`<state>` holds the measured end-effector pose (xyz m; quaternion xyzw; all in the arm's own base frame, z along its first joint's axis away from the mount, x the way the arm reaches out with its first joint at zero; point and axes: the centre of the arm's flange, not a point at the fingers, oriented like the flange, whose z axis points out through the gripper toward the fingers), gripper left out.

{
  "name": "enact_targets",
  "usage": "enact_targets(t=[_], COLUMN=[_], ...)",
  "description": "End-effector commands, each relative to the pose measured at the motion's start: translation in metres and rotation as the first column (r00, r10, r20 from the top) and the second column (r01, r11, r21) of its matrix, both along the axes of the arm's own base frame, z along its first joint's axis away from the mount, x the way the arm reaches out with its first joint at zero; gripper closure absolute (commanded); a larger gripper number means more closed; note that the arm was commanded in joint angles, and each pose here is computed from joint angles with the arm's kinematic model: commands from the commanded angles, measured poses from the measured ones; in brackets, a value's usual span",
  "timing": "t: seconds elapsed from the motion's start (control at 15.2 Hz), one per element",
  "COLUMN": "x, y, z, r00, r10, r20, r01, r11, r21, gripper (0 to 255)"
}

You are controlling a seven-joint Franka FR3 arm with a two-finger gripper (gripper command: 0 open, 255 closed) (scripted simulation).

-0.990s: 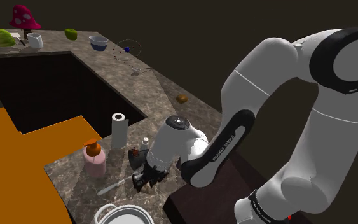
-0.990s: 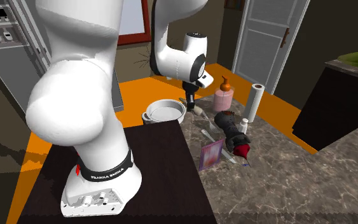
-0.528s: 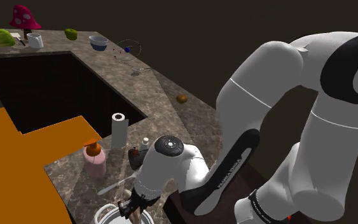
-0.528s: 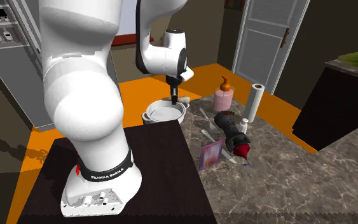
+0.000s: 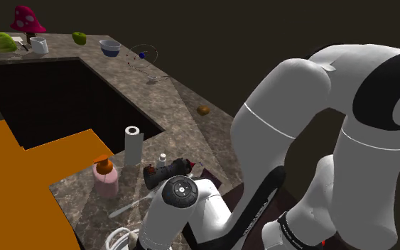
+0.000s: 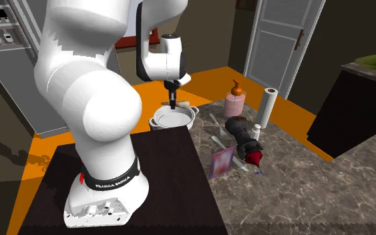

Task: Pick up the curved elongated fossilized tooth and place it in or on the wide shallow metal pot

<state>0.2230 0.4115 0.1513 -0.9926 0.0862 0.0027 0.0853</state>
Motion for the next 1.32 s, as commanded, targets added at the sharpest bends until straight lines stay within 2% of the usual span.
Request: enact_targets(t=[0.0, 0.53, 1.06, 1.12, 1.25], x=[-0.002, -0.002, -0.002, -0.002, -0.002], y=[-0.001, -0.001, -0.001, -0.001, -0.001], z=[-0.011, -0.053, -0.054, -0.054, -0.054], r00=[1.000, 1.000, 1.000, 1.000, 1.000], r10=[0.000, 0.000, 0.000, 0.000, 0.000], r20=[0.000, 0.000, 0.000, 0.000, 0.000], r01=[0.000, 0.000, 0.000, 0.000, 0.000], r11=[1.000, 1.000, 1.000, 1.000, 1.000], r21=[0.000, 0.000, 0.000, 0.000, 0.000], gripper=[255, 255, 255, 0, 0])
